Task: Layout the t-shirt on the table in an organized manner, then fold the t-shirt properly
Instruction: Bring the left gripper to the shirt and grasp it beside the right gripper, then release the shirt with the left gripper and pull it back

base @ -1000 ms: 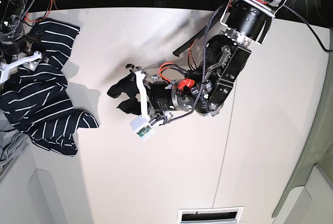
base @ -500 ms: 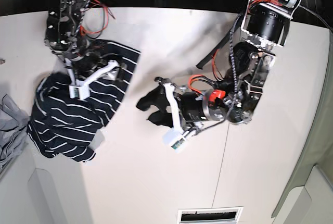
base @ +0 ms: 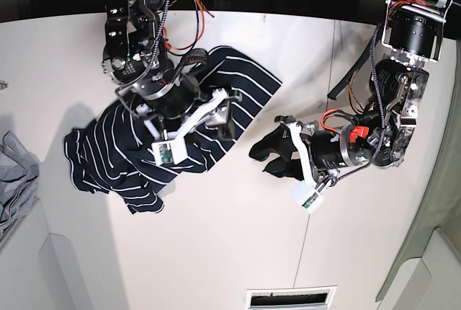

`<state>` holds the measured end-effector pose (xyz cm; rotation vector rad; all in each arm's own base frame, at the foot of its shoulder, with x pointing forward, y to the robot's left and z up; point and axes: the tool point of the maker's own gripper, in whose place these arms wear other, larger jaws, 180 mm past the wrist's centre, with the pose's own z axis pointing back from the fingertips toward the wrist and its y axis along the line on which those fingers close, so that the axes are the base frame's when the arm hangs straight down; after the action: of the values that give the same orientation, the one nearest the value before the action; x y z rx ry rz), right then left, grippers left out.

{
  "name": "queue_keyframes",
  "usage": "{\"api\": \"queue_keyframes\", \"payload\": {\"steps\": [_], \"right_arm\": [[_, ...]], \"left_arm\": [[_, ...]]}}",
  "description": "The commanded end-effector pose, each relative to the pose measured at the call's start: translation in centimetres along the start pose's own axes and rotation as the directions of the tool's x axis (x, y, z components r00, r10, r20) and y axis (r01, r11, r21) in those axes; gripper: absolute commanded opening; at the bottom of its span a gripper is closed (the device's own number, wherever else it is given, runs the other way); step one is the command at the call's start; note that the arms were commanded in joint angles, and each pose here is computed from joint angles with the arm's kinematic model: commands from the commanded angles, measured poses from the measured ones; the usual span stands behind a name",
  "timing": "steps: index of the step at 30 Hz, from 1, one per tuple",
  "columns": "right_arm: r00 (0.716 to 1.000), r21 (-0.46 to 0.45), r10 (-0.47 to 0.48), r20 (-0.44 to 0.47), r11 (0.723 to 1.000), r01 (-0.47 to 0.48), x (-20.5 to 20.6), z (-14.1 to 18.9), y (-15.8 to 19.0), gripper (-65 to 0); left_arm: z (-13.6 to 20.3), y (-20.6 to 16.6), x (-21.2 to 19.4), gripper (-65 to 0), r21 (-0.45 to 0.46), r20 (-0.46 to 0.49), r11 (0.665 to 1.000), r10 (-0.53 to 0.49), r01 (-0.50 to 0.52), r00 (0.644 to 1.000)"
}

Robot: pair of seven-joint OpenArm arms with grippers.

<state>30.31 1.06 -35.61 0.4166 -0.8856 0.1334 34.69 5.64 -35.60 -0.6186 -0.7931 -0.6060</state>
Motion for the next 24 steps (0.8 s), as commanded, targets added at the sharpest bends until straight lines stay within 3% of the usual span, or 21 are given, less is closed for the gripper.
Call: {"api": "queue_keyframes", "payload": {"steps": [1,6,16,18,19,22,24], "right_arm": [[0.998,-0.028,0.023,0.062,0.999,-0.021,2.1,0.6,-0.2,-21.6],[0.996,-0.262,0.075,0.055,0.963,-0.058,2.9,1.8,-4.2,-21.6],[0.991,-0.423,0.089,-0.102,0.897,-0.124,-2.1,1.6,-10.2,-21.8],[0.99,-0.447,0.079,-0.121,0.886,-0.126,-2.9,1.7,-11.2,-22.8],[0.99,-0.459,0.078,-0.121,0.879,-0.126,-2.9,1.8,-11.5,-27.2],[0.987,-0.499,0.107,-0.119,0.853,-0.152,-2.3,2.2,-12.4,-53.0],[0.985,-0.502,0.13,-0.116,0.848,-0.171,-1.7,2.1,-12.5,-65.0]], "left_arm": [[0.3,-0.3,1.9,-29.1,-0.019,0.059,1.0,-0.021,0.022,0.998],[0.1,-1.7,-0.3,-29.1,-0.058,0.058,0.997,0.047,-0.044,0.997],[-2.0,-6.2,-3.8,-29.2,-0.139,0.023,0.981,0.137,-0.132,0.99],[-2.6,-7.7,-4.8,-32.1,-0.168,-0.003,0.977,0.134,-0.133,0.991],[-3.0,-8.5,-5.4,-35.0,-0.179,-0.02,0.977,0.115,-0.116,0.993],[-4.1,-9.9,-6.7,-47.5,-0.178,-0.06,0.984,-0.015,0.004,0.998],[-4.7,-10.2,-7.1,-59.0,-0.17,-0.064,0.982,-0.101,0.089,0.993]]}}
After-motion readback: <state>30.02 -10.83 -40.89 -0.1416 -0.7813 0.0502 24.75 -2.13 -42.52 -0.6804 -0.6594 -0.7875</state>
